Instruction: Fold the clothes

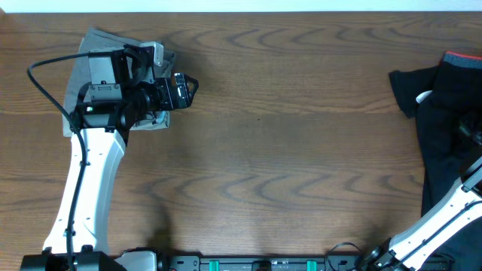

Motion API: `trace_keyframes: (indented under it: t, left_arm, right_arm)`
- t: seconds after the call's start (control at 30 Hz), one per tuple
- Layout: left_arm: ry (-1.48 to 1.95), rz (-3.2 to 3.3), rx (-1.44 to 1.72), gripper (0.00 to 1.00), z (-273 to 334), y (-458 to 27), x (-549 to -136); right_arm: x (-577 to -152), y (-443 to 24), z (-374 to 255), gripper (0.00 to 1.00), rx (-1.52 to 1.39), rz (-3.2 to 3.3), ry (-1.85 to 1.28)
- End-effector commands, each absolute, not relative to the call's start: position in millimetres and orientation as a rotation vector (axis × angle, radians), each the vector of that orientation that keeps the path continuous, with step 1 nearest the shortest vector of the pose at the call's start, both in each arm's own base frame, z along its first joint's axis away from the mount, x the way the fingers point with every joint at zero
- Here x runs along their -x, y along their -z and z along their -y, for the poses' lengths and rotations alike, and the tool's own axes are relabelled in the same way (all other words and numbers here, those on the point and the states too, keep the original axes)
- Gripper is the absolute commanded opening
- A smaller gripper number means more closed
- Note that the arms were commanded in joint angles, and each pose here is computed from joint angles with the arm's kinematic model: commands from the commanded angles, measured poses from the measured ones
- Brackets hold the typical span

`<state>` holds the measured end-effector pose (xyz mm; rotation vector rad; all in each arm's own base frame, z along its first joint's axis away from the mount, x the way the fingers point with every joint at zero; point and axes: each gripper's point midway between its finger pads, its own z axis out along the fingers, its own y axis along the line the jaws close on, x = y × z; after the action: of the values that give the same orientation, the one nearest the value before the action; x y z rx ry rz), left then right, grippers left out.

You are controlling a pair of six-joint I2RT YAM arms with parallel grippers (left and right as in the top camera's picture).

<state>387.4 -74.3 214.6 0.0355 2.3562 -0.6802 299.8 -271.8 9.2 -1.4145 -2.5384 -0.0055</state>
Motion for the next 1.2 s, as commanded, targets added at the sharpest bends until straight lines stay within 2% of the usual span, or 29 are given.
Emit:
trace_keyframes:
  t: [0.0, 0.13, 0.3, 0.43, 0.57, 0.7, 0.77, 0.97, 1.17]
  left_arm:
    - [0.695, -2.326, -0.050, 0.98, 77.6, -225.8, -391.4]
    - [0.693, -2.312, -0.055, 0.98, 77.5, -228.1, -393.7]
    - [0.697, -2.312, -0.057, 0.98, 78.1, -228.3, -393.4]
    - [0.695, -2.308, -0.058, 0.98, 77.9, -228.8, -394.0]
    - [0.697, -2.308, -0.057, 0.98, 78.1, -228.8, -393.9]
    - [0.708, -2.312, -0.032, 0.98, 78.1, -228.9, -394.0]
    - [0.708, -2.312, -0.032, 0.98, 78.1, -228.9, -394.0]
    - [0.704, -2.300, -0.037, 0.98, 77.9, -230.8, -395.9]
    - [0.699, -2.272, -0.047, 0.98, 77.9, -235.7, -400.2]
  right_arm:
    - [-276.2, -3.1, 296.1, 0.01, 1.471, 2.466, -0.324]
    - [-288.1, 13.8, 322.5, 0.01, 1.533, 2.535, -0.487]
    - [-297.3, -6.2, 373.7, 0.01, 1.533, 2.581, -0.846]
    - [-344.0, -0.9, 364.6, 0.01, 1.414, 2.856, -0.589]
    - [-382.3, -1.3, 329.3, 0.11, 1.274, 3.057, -0.209]
    - [-412.8, -40.5, 297.2, 0.17, 1.167, 3.209, 0.210]
    - [-412.2, -70.8, 290.3, 0.23, 1.179, 3.222, 0.307]
    - [-388.6, -142.1, 279.8, 0.31, 1.204, 3.247, 0.275]
    - [-364.9, -171.3, 266.8, 0.38, 1.245, 3.203, 0.215]
